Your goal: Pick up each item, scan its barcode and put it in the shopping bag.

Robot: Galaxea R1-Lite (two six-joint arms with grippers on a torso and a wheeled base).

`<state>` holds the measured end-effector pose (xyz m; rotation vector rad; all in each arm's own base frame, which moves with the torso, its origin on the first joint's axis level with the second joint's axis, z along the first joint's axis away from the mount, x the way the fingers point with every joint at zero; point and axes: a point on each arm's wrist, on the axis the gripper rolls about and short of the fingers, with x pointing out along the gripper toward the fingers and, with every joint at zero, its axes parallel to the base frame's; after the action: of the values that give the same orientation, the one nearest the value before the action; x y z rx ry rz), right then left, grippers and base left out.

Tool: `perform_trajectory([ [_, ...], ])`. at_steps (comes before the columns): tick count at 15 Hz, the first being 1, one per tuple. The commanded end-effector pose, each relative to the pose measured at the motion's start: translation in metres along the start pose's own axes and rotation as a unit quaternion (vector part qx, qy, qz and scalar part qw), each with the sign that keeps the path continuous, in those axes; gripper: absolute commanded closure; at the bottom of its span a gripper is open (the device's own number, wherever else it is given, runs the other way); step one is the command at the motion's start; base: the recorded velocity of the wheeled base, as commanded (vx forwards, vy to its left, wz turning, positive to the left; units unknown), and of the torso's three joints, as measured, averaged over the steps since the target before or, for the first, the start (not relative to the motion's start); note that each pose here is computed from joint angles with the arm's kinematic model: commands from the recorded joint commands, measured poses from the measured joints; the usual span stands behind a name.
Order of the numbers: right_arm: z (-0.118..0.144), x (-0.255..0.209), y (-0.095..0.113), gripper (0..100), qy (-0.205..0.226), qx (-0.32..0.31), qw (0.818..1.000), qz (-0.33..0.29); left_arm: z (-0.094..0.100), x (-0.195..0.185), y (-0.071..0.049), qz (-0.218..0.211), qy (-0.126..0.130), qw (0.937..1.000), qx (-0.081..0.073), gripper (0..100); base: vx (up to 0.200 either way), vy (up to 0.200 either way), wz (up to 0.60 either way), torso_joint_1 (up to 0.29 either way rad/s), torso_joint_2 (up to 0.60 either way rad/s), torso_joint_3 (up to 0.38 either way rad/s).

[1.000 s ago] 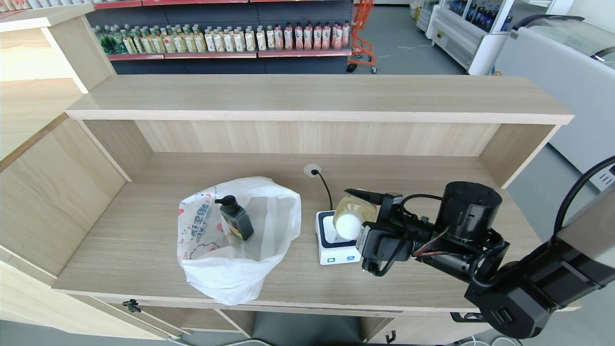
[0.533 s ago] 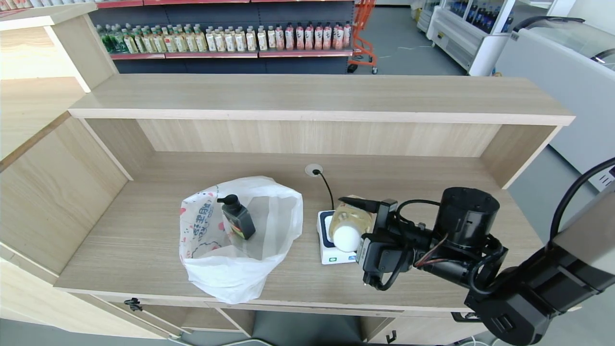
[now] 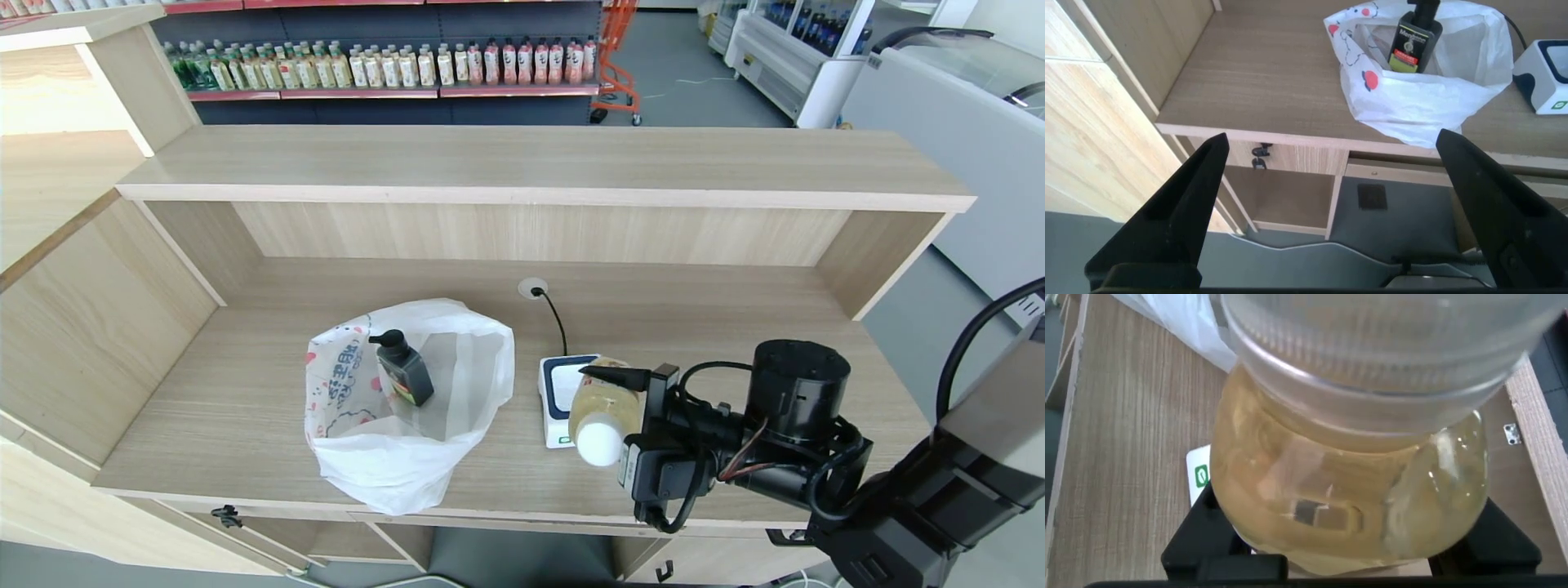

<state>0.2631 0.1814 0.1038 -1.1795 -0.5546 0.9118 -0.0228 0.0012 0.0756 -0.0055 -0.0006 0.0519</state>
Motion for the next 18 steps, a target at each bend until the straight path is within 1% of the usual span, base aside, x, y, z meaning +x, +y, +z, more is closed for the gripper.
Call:
perform_trajectory([
  [1,-0.006,-0.002,0.0,100,0.003,-0.006,1.0,0.002,0.0,0.0,0.0,0.0,-0.001,1.0,0.0,0,0.0,0.0,0.0,0.0,0.0,0.0],
  [4,-0.006,-0.002,0.0,100,0.002,-0.009,1.0,0.004,0.0,0.0,0.0,0.0,-0.001,1.0,0.0,0,0.0,0.0,0.0,0.0,0.0,0.0],
  [7,-0.013,-0.002,-0.002,100,-0.007,-0.026,1.0,0.005,0.0,0.0,0.0,0.0,-0.001,1.0,0.0,0,0.0,0.0,0.0,0.0,0.0,0.0],
  [11,-0.015,0.002,-0.003,100,-0.011,-0.028,1.0,0.003,0.0,0.0,0.0,0.0,-0.001,1.0,0.0,0,0.0,0.0,0.0,0.0,0.0,0.0],
  [18,-0.02,0.003,-0.005,100,-0.005,-0.045,0.999,-0.002,0.0,0.0,0.0,0.0,-0.001,1.0,0.0,0,0.0,0.0,0.0,0.0,0.0,0.0],
])
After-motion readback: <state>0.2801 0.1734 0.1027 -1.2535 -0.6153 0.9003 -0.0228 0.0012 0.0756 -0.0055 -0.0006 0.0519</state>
